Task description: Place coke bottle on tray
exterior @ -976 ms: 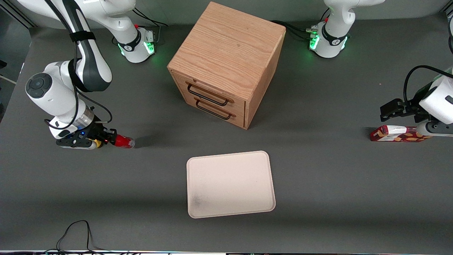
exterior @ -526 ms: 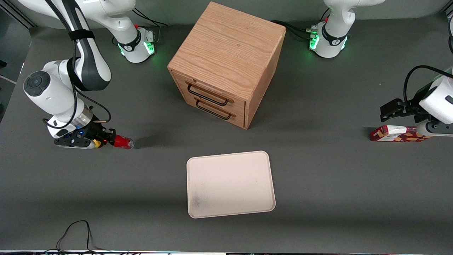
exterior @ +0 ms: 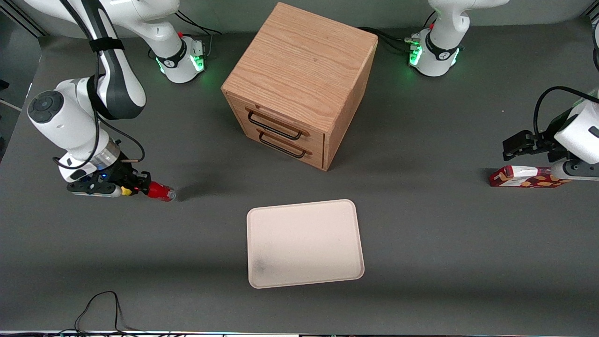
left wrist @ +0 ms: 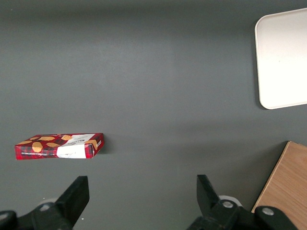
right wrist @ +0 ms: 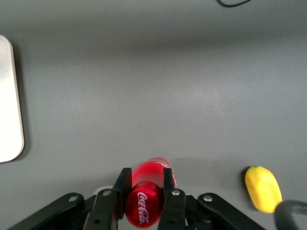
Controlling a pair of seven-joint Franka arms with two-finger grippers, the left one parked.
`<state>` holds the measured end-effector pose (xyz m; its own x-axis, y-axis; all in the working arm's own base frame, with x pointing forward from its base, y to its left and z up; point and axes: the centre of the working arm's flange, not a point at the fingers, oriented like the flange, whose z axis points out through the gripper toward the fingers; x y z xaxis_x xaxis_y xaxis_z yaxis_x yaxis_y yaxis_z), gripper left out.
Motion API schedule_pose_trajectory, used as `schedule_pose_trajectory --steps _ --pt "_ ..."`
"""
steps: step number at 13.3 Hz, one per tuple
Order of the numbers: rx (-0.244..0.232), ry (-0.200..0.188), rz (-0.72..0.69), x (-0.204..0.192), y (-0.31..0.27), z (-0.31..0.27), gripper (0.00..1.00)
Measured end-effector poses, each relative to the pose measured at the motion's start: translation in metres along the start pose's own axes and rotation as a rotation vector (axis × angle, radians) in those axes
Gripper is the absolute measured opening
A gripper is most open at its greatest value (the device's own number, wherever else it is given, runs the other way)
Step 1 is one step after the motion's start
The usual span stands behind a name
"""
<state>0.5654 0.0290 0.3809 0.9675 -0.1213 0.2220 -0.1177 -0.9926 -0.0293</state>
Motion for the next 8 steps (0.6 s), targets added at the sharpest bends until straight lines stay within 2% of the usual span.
schedule_pose_trajectory --steps 3,5,8 --pt "-0.020 0.000 -0.006 0.001 0.040 0.003 0.31" --pt "-0.026 0.036 0.010 0.003 0.061 0.006 0.31" --pt "-0.001 0.064 0.045 0.018 0.067 0.018 0.31"
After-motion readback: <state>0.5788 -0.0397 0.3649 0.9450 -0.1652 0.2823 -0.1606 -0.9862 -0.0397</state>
